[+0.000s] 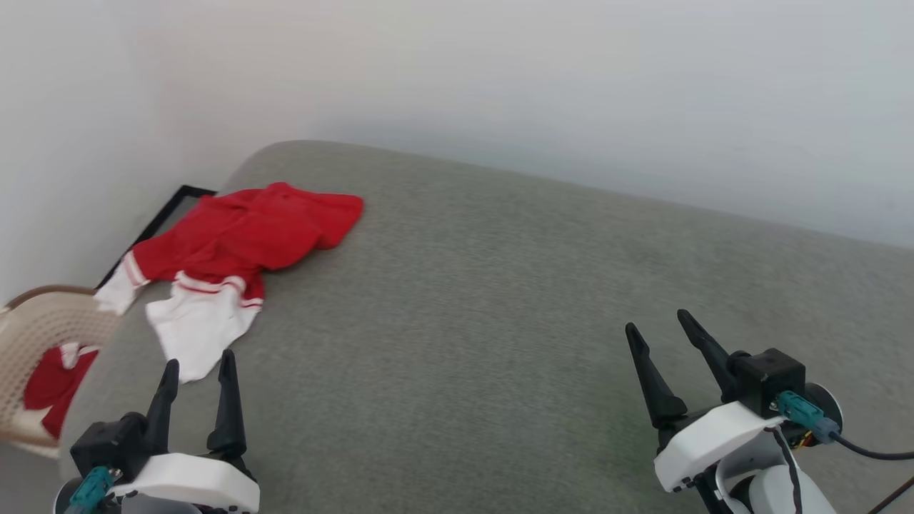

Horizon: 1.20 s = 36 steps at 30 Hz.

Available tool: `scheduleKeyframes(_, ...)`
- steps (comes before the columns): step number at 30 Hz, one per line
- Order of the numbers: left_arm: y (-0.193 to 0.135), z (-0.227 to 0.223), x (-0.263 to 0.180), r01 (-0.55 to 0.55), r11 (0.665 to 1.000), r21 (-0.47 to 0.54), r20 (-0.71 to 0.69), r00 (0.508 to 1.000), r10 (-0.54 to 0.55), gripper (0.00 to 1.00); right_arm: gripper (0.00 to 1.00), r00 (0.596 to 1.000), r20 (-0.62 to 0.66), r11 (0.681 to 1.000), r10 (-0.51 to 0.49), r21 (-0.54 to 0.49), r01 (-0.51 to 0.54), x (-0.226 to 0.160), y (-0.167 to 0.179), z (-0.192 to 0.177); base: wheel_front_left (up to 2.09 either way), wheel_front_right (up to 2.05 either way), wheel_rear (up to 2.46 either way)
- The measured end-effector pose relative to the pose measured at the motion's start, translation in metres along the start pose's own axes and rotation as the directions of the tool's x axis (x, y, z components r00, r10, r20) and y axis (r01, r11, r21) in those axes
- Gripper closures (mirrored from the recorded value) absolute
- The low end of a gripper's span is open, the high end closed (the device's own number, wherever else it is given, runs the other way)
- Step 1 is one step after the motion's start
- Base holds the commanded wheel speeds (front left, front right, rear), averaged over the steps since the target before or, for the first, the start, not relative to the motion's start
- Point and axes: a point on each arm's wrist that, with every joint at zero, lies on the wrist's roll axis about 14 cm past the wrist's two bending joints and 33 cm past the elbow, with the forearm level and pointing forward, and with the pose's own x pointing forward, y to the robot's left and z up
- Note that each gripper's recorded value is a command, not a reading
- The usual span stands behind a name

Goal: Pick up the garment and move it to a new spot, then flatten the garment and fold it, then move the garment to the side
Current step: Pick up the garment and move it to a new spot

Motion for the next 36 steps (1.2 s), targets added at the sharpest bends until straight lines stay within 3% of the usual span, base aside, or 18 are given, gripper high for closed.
scheduleKeyframes(19, 0.058, 0.009, -0.042, -0.177, 0.984, 0.007, 0.022, 0.984, 0.176, 0.00, 0.00, 0.982, 0.001, 0.982, 0.190, 0.021, -0.190, 0.032, 0.065, -0.001, 0.00, 0.00, 0.00)
scheduleKeyframes(28, 0.062, 0.007, -0.044, -0.200, 0.980, -0.002, 0.013, 0.980, 0.200, 0.00, 0.00, 0.979, -0.003, 0.979, 0.202, 0.036, -0.202, 0.037, 0.068, -0.006, 0.00, 0.00, 0.00)
scheduleKeyframes(36, 0.058, 0.011, -0.019, -0.193, 0.981, -0.004, 0.012, 0.981, 0.193, 0.00, 0.00, 0.984, -0.008, 0.983, 0.177, 0.046, -0.176, 0.045, 0.053, -0.010, 0.00, 0.00, 0.00)
